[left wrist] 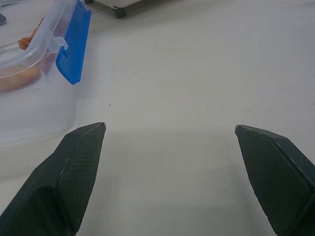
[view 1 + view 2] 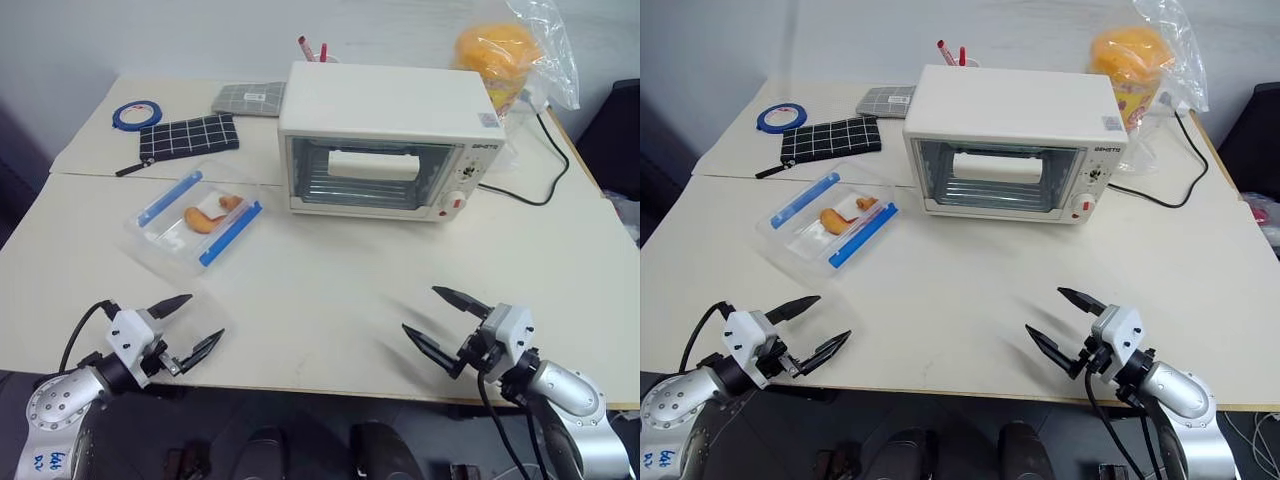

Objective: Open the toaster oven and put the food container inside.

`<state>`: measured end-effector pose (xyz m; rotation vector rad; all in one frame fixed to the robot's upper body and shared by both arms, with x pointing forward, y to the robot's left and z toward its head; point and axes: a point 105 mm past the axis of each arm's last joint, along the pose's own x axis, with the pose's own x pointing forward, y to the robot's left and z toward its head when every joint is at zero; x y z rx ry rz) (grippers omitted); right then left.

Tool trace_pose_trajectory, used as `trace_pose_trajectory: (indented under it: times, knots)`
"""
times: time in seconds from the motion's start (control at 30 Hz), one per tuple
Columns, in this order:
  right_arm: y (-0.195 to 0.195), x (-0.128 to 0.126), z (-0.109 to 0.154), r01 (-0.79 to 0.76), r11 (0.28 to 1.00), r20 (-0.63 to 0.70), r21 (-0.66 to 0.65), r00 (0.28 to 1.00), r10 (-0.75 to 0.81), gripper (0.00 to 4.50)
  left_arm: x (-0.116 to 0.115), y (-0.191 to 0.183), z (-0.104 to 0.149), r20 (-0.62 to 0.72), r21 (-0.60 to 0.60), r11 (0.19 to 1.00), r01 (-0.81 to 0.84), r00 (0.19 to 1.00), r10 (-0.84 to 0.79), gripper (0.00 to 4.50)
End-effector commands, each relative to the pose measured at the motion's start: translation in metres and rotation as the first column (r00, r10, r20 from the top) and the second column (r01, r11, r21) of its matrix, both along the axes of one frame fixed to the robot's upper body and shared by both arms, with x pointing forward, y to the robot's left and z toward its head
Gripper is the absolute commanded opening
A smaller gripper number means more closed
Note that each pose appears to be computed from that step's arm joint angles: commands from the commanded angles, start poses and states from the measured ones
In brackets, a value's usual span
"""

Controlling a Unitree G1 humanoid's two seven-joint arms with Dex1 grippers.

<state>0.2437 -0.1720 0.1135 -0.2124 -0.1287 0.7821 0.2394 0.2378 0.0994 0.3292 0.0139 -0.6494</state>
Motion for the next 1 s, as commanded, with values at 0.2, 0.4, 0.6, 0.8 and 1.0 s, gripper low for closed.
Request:
trace_pose_trajectory:
  times: [0.2, 0.4, 0.6, 0.8, 1.0]
  knots:
    - [-0.001, 0.009, 0.025, -0.013, 0.995, 0.037, 0.103, 0.999, 0.009, 4.48, -0.018, -0.026, 0.037, -0.06, -0.21, 0.94, 0.268, 0.956, -0.286, 4.5]
    - [0.01, 0.035, 0.067, -0.052, 0.981, 0.001, 0.186, 0.999, 0.053, 4.48, 0.001, -0.035, 0.086, 0.013, -0.231, 0.913, 0.336, 0.939, -0.343, 4.5]
    - [0.011, 0.085, 0.097, -0.012, 0.972, -0.006, 0.236, 1.0, 0.013, 4.48, 0.033, -0.031, 0.108, 0.134, -0.345, 0.893, 0.287, 0.957, -0.256, 4.5]
    - [0.014, 0.112, 0.115, -0.012, 0.98, 0.064, 0.197, 0.998, -0.001, 4.48, 0.041, -0.036, 0.109, 0.162, -0.377, 0.876, 0.301, 0.953, -0.258, 4.5]
    - [0.03, 0.114, 0.134, -0.086, 0.972, 0.141, 0.22, 0.988, 0.055, 4.48, 0.047, -0.034, 0.104, 0.155, -0.391, 0.878, 0.277, 0.96, -0.234, 4.5]
